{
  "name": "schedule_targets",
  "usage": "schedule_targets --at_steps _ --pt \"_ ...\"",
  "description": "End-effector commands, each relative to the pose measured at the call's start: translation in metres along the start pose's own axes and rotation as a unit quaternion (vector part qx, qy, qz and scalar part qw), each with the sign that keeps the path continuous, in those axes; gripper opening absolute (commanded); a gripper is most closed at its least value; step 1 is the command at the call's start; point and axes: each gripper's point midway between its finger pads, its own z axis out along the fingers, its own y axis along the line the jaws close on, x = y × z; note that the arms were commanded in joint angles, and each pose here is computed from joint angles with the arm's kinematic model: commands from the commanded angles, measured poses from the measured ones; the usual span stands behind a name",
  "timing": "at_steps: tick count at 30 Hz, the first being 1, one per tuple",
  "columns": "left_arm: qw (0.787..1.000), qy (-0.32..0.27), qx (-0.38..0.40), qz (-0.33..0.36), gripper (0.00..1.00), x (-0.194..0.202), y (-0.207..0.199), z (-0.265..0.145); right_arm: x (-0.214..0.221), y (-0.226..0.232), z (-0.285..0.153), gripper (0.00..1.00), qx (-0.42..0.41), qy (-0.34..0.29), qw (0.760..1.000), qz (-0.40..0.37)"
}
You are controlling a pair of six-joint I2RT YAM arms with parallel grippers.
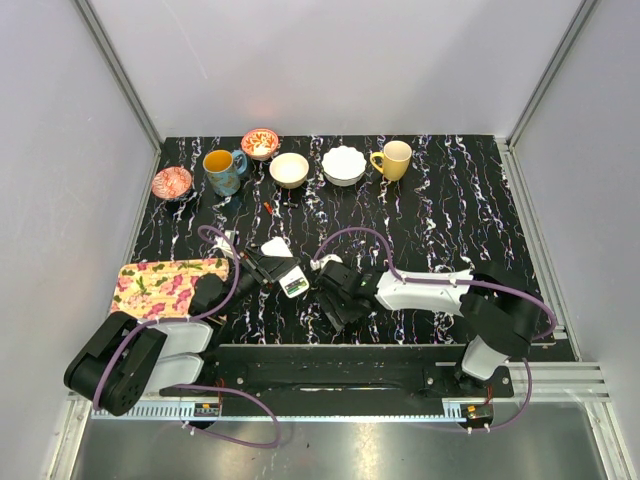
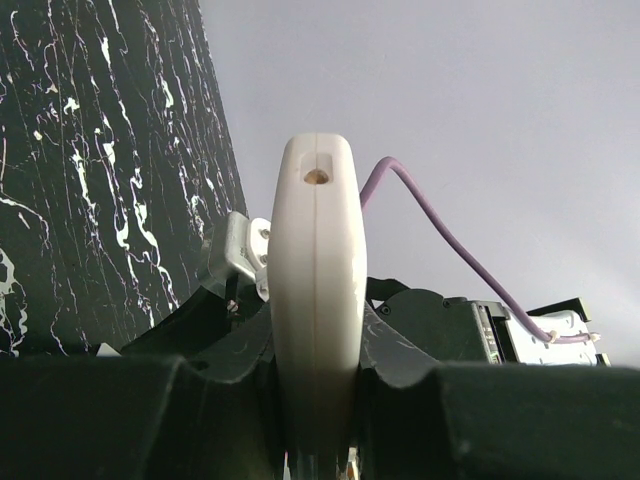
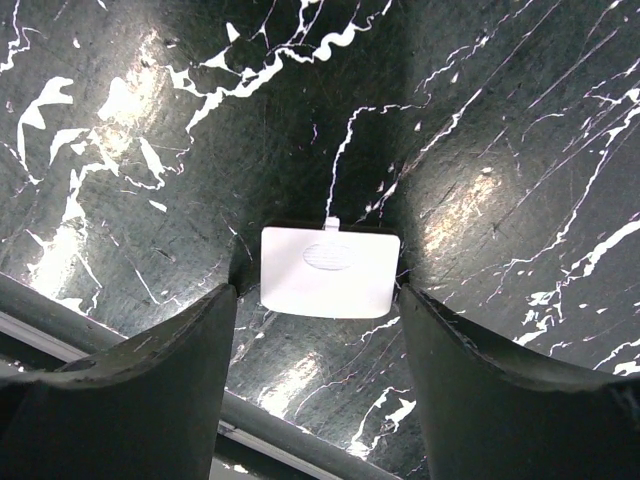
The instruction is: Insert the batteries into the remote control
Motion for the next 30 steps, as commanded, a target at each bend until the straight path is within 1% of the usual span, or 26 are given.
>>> schedule_targets --at_steps 1,6,7,14,18,20,21,27,28,29,30 --pt "0.986 -0.017 0.152 0.069 0.0 0.003 -0.064 -0.027 0.007 0.005 -0.002 0.7 -0.017 0.023 1.0 0.008" --pt "0.986 -0.016 0.153 0.07 0.0 0.003 -0.064 -0.027 0.01 0.003 -0.002 0.67 -0.015 0.029 0.999 0.015" --pt "0.986 -0.016 0.152 0.069 0.0 0.003 -0.064 -0.027 0.01 0.002 -0.002 0.65 -0.015 0.029 0.999 0.016" --pt "0.985 -0.016 0.155 0.07 0.0 0.004 -0.065 -0.028 0.014 0.0 0.001 0.56 -0.007 0.038 0.999 0.023" --pt "0.985 -0.016 0.154 0.069 0.0 0.004 -0.065 -0.028 0.016 0.0 0.003 0.55 -0.003 0.041 0.999 0.027" --pt "0.986 -0.015 0.154 0.069 0.0 0.004 -0.064 -0.028 0.016 -0.003 0.004 0.52 0.004 0.04 0.999 0.032" --pt "0.986 -0.015 0.154 0.069 0.0 0.004 -0.064 -0.028 0.016 -0.004 0.003 0.47 0.007 0.04 0.999 0.033" --pt "0.987 -0.02 0.148 0.067 0.0 0.002 -0.061 -0.026 0.017 -0.012 -0.003 0.29 0.032 0.037 0.997 0.054" --pt "0.987 -0.022 0.147 0.066 0.0 0.001 -0.062 -0.025 0.015 -0.014 -0.006 0.18 0.037 0.033 0.997 0.062" --pt "0.987 -0.021 0.145 0.064 0.0 0.001 -0.06 -0.024 0.01 -0.013 -0.013 0.13 0.036 0.023 0.996 0.077" --pt "0.987 -0.026 0.147 0.063 0.0 -0.003 -0.063 -0.02 0.009 -0.015 -0.021 0.06 0.041 0.024 0.995 0.083"
